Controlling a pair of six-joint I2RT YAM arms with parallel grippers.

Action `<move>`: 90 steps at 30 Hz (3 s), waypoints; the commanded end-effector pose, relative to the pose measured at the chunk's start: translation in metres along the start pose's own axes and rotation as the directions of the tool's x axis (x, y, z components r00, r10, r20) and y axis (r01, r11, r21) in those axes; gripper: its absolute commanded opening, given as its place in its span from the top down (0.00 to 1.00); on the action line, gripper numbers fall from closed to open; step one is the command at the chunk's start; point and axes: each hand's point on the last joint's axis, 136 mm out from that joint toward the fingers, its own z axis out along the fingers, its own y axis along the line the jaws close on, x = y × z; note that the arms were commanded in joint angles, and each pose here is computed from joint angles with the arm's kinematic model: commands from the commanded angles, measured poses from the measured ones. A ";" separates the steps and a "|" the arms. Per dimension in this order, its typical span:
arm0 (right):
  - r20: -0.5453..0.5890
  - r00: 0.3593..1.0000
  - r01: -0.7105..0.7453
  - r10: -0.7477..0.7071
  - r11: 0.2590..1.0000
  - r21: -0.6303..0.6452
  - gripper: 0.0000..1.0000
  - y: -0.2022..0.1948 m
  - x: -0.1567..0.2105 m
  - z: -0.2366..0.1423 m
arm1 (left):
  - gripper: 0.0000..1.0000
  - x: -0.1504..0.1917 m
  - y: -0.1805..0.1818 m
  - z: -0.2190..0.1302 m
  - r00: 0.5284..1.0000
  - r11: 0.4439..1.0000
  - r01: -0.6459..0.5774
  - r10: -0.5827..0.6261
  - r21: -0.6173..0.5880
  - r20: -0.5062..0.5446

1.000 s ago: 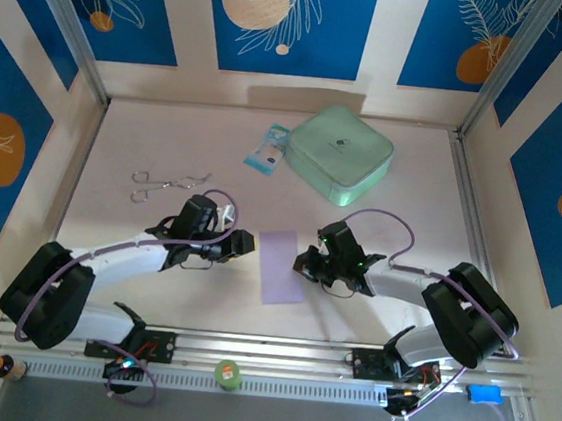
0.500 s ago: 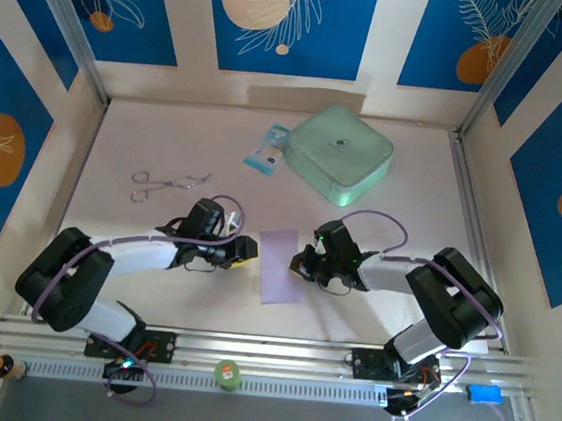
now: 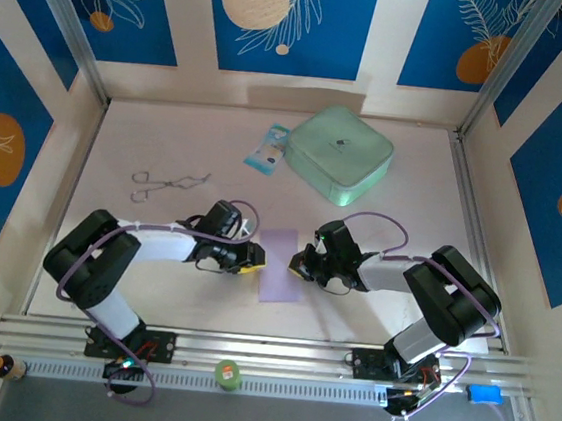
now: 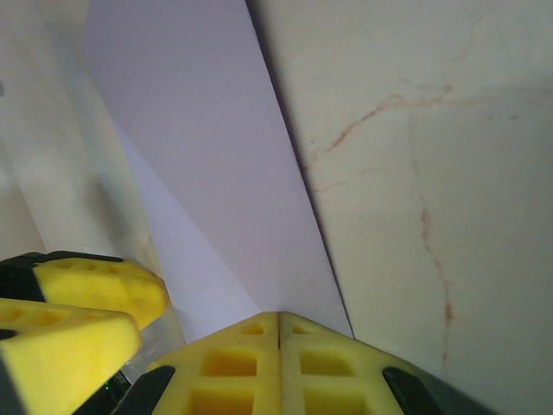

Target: Fold a paper plane with a square sheet of paper (pick it up from the middle)

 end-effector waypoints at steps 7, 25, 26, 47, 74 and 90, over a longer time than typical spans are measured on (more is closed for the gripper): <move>-0.030 0.997 -0.063 0.067 0.992 0.110 1.00 -0.034 0.013 0.002 | 0.65 0.006 0.005 0.011 0.999 1.000 0.028 -0.028 -0.003 -0.027; -0.028 0.998 -0.058 0.061 0.991 0.118 1.00 -0.034 0.015 0.002 | 0.71 0.007 0.001 0.012 0.999 0.999 0.041 -0.040 0.023 -0.021; -0.027 0.998 -0.058 0.062 0.991 0.119 0.99 -0.034 0.015 0.001 | 0.71 0.007 0.001 0.012 0.999 0.999 0.037 -0.037 0.020 -0.021; -0.021 0.998 -0.060 0.063 0.992 0.111 0.99 -0.034 0.017 -0.002 | 0.73 0.009 -0.009 0.012 1.000 1.000 0.007 -0.006 0.031 -0.020; 0.184 0.864 0.470 -0.468 0.882 0.035 0.57 0.052 0.014 -0.056 | 1.00 0.001 -0.016 -0.021 0.996 1.000 -0.016 0.016 0.007 0.082; 0.100 -0.088 0.952 -0.991 -0.054 0.303 0.49 0.075 0.098 -0.009 | 1.00 -0.002 -0.021 -0.029 0.995 0.999 0.000 -0.003 0.033 0.098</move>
